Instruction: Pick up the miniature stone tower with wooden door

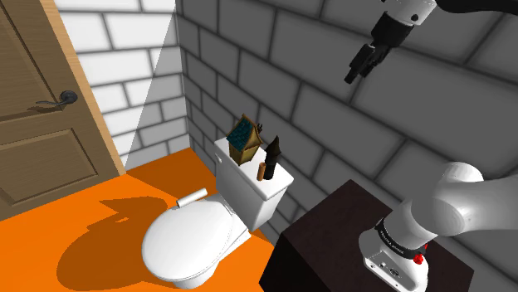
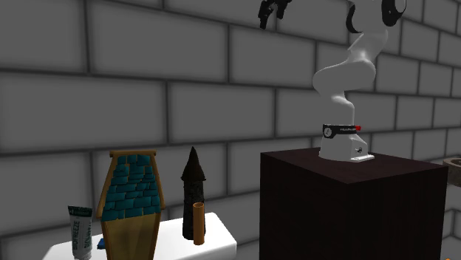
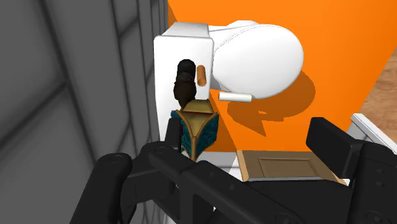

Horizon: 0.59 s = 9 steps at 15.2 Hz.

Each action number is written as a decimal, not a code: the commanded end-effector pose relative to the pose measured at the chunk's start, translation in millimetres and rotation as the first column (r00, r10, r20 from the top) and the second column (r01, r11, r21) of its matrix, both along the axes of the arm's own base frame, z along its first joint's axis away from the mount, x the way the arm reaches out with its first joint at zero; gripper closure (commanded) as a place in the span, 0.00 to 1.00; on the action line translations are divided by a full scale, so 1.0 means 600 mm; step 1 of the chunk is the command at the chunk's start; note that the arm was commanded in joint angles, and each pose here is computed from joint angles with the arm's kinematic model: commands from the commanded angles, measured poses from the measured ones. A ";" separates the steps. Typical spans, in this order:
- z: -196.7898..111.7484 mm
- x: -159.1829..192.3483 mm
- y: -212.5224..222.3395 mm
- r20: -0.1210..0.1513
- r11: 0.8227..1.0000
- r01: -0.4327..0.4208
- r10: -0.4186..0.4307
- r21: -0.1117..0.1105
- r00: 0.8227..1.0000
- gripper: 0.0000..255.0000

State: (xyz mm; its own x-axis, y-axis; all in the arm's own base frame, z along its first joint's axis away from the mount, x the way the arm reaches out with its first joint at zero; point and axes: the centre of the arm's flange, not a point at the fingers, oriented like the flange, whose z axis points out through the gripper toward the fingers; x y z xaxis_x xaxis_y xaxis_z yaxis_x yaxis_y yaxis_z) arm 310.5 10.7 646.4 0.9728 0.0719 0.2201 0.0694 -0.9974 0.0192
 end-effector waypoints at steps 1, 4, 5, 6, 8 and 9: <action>0.000 0.000 0.000 0.000 1.000 0.000 0.000 0.000 1.000 0.00; -0.040 0.062 -0.002 -0.046 0.999 -0.044 0.043 -0.019 0.998 0.00; -0.054 0.082 -0.002 -0.062 0.998 -0.058 0.057 -0.025 0.996 0.00; -0.069 0.102 -0.002 -0.078 0.997 -0.073 0.070 -0.031 0.994 0.00; -0.098 0.141 -0.001 -0.109 0.994 -0.103 0.098 -0.042 0.989 0.00; -0.113 0.161 0.000 -0.125 0.992 -0.118 0.111 -0.047 0.986 0.00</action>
State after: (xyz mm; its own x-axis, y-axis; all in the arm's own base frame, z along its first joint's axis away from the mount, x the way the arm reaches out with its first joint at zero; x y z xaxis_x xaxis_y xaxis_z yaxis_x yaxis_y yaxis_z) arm 391.9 7.9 589.3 0.9782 0.1763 0.1094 0.1714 -0.9838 0.0527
